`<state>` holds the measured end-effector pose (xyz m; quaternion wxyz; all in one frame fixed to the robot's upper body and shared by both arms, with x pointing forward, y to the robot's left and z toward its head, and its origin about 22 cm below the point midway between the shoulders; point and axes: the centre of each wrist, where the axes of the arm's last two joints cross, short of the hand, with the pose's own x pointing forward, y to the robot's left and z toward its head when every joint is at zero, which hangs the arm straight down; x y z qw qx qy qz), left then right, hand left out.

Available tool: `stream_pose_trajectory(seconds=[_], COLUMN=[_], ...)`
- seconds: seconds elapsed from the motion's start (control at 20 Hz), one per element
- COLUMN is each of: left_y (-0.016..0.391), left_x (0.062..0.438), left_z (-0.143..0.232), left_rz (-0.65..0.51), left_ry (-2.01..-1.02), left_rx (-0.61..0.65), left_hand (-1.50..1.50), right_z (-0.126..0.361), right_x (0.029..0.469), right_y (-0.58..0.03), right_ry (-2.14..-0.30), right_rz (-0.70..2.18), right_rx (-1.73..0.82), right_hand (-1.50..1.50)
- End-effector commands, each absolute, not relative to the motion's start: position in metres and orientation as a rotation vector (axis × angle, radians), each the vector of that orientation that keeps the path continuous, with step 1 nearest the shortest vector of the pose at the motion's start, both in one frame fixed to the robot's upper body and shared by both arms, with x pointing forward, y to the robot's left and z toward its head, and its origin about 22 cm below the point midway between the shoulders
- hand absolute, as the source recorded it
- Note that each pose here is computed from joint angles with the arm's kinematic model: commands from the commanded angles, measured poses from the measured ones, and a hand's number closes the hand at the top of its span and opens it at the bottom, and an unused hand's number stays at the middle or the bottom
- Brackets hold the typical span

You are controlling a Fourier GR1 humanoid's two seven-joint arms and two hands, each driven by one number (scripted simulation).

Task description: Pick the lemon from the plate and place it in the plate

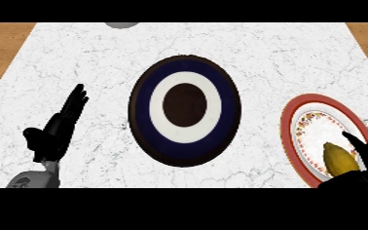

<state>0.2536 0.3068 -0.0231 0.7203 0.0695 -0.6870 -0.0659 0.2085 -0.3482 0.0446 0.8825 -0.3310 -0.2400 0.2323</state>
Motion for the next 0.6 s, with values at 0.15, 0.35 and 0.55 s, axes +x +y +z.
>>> stream_pose_trajectory(seconds=[0.15, 0.35, 0.55], left_y=[0.310, 0.314, 0.289], left_x=[0.247, 0.255, 0.241], left_z=[-0.020, -0.021, -0.031], left_rz=[-0.141, -0.125, -0.130], left_ry=[-1.514, -1.526, -1.523], left_rx=[0.165, 0.167, 0.150], left_hand=[0.00, 0.00, 0.00], right_z=[0.020, 0.010, 0.005], right_x=[0.211, 0.209, 0.205], right_y=[-0.359, -0.362, -0.356], right_ry=[-0.526, -0.555, -0.614], right_rz=[0.545, 0.565, 0.549], right_rx=[-0.576, -0.590, -0.612], right_hand=[1.50, 1.50, 1.50])
